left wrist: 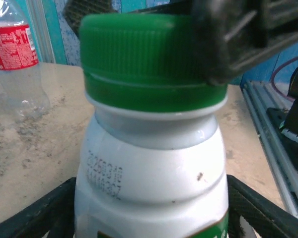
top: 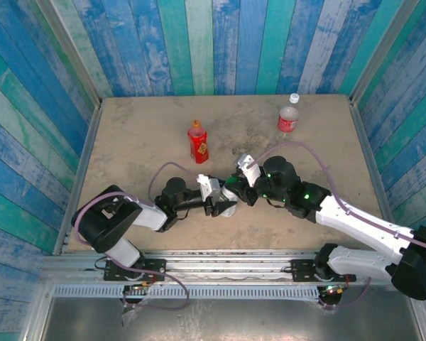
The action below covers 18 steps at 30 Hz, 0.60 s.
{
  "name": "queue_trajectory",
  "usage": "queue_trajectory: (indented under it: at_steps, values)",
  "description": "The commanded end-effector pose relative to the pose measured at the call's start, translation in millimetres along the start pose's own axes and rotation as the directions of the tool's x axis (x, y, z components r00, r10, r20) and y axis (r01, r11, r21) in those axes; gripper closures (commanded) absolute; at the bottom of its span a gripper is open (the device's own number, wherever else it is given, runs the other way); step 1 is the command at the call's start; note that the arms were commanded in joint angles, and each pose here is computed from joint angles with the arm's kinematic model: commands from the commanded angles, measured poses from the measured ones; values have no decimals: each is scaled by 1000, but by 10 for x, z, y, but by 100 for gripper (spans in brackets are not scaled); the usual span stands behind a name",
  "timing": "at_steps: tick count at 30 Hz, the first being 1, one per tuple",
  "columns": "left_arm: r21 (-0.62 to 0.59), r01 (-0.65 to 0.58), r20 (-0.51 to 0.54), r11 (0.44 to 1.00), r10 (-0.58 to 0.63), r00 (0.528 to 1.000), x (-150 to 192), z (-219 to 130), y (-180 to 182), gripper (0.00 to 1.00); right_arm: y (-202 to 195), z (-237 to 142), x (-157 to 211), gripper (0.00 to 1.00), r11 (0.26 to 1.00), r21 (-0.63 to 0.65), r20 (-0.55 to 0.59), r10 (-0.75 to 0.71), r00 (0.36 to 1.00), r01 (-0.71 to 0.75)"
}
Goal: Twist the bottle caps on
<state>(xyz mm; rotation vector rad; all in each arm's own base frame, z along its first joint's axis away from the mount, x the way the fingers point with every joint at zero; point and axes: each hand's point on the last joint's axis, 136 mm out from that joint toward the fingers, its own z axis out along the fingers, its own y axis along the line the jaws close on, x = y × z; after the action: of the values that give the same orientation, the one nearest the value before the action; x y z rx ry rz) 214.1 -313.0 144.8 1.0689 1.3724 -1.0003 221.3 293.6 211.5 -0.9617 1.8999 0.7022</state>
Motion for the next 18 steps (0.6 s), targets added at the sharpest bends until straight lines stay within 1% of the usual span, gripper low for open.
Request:
queue_trajectory:
  at_steps: [1,3,8,14,17,18]
  values:
    - [-36,-21,51,999,23,998,-141,-65,23,2,-101,-61,-105,61,998,62,41,4,999,-7]
    - [-90,-17,70,996,23,997,-191,-136,71,6,-235,-74,-153,60,992,126,53,1,999,-8]
    - [-208,17,125,978,9,992,-279,-363,152,6,-629,-73,-438,61,967,255,99,-8,995,-17]
    - [-303,44,110,952,-11,994,-207,-513,242,6,-1136,92,-802,61,936,352,112,-46,993,3]
    - [-336,49,100,940,-16,995,-188,-568,282,6,-1397,274,-917,61,935,355,112,-26,993,-16]
    - [-345,52,91,937,-22,996,-171,-579,294,6,-1589,304,-910,61,926,377,101,-11,995,-28]
